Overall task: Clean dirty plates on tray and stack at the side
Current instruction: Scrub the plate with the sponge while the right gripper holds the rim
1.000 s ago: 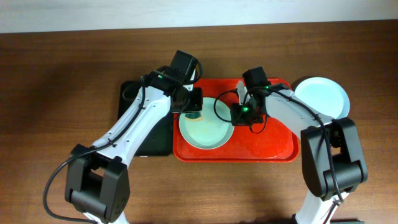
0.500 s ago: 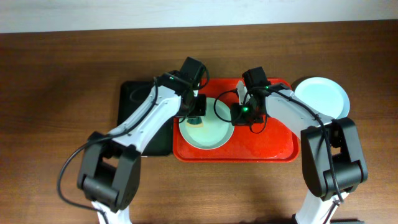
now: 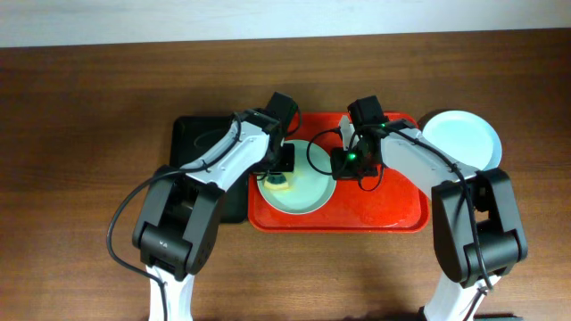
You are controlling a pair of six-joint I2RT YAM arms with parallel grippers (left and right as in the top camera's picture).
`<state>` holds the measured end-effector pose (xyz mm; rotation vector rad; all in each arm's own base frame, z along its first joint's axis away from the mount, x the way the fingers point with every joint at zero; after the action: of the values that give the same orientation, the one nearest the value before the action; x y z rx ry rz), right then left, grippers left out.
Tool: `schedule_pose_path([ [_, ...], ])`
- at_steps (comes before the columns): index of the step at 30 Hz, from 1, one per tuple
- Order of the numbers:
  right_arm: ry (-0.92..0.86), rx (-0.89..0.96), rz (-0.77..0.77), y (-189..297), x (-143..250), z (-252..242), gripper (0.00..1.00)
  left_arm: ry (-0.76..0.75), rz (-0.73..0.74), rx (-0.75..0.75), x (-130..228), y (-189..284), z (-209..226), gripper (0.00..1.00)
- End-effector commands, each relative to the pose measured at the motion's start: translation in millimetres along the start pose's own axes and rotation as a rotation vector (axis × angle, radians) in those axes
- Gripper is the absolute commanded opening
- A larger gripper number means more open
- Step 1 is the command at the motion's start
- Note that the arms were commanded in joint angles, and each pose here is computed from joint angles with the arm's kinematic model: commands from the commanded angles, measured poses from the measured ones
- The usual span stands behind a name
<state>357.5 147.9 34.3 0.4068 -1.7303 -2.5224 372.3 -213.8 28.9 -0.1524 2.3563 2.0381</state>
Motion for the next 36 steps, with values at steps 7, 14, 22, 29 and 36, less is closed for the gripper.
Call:
schedule_pose_path([
  [7, 0.007, 0.007, 0.018, -4.6, 5.1, -0.5, 0.04, -0.075, 0.077, 0.378, -1.3, 12.1, -54.5, 0.0],
  [14, 0.007, 0.007, 0.016, -4.6, 4.8, -0.6, 0.04, 0.001, -0.057, 0.12, -14.7, 42.3, -9.8, 0.0],
  [22, 0.008, 0.006, 0.014, -4.6, 4.4, -0.3, 0.04, 0.052, -0.009, 0.033, 7.5, 11.4, 12.7, 0.0],
  [29, 0.009, 0.003, 0.014, -4.6, 4.3, 0.2, 0.04, 0.018, 0.126, 0.197, 47.8, -8.3, -16.8, 0.0],
  [36, 0.009, -0.011, 0.015, -4.6, 4.4, 2.4, 0.04, -0.053, 0.075, 0.474, 24.1, 50.7, -60.4, 0.0],
])
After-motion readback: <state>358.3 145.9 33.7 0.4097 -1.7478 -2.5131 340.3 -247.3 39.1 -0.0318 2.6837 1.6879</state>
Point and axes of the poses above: each gripper's point midway between its finger pads, its own y axis back along the fingers, its own z axis along the line the jaws close on, x = y × z, the point moved 2 cm from there along y, back along the fingers, and after that the axes turned 8 degrees about y, right-handed, at the moved point
